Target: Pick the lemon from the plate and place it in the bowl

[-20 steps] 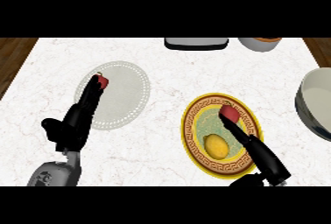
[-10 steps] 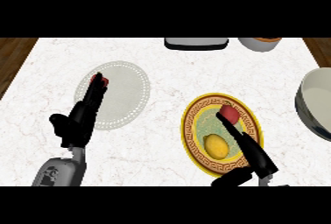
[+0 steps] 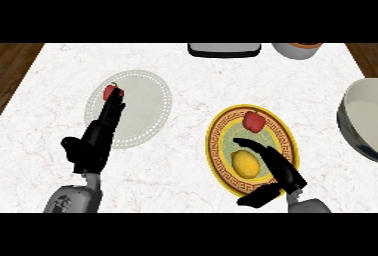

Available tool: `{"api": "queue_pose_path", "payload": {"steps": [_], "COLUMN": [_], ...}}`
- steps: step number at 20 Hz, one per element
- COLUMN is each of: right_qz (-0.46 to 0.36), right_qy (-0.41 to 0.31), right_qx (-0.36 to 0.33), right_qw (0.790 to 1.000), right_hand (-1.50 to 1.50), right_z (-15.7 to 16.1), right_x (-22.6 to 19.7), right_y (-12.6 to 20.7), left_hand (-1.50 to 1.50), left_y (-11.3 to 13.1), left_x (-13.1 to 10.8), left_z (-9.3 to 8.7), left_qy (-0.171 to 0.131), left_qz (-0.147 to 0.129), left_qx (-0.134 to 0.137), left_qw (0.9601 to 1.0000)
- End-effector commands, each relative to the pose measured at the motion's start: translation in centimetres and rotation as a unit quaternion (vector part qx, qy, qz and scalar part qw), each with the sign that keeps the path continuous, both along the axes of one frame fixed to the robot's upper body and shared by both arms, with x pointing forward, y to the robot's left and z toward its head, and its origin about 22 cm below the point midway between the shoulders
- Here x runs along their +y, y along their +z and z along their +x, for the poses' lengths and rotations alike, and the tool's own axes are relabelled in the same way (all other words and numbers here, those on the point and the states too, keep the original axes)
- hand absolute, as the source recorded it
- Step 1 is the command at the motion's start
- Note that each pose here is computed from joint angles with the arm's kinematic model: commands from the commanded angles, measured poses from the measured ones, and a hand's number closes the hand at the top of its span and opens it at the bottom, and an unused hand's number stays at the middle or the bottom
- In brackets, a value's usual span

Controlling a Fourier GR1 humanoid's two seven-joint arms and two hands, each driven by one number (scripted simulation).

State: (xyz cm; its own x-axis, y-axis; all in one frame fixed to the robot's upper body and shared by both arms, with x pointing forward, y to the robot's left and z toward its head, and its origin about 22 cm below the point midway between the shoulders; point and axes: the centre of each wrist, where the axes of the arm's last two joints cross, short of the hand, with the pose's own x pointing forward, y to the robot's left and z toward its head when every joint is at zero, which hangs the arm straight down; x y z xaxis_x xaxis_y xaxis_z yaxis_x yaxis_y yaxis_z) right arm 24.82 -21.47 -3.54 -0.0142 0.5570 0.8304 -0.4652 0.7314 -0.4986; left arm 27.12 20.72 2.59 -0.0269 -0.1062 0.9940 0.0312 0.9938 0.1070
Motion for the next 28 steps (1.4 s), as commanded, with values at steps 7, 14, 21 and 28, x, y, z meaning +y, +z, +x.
{"api": "queue_pose_path", "payload": {"steps": [7, 14, 21, 28], "right_qz": [-0.026, 0.018, 0.106, 0.152], "right_qy": [0.096, 0.283, 0.3, 0.284], "right_qx": [-0.035, -0.009, -0.089, -0.23], "right_qw": [0.994, 0.959, 0.944, 0.918], "right_hand": [1.5, 1.5, 1.5, 1.5], "right_z": [-1.5, -7.1, -10.0, -10.7], "right_x": [2.6, -13.4, -22.0, -22.7], "right_y": [-2.1, 2.9, 7.8, 12.0], "left_hand": [0.0, 0.0, 0.0, 0.0], "left_y": [0.5, 0.7, 0.1, -0.5], "left_x": [-0.8, 2.4, 2.2, 2.4], "left_z": [0.4, 0.3, -0.7, -1.2], "left_qy": [0.006, 0.038, 0.028, 0.044], "left_qz": [-0.001, 0.003, 0.004, 0.005], "left_qx": [-0.002, 0.002, 0.002, 0.01], "left_qw": [1.0, 0.9993, 0.9996, 0.999]}}
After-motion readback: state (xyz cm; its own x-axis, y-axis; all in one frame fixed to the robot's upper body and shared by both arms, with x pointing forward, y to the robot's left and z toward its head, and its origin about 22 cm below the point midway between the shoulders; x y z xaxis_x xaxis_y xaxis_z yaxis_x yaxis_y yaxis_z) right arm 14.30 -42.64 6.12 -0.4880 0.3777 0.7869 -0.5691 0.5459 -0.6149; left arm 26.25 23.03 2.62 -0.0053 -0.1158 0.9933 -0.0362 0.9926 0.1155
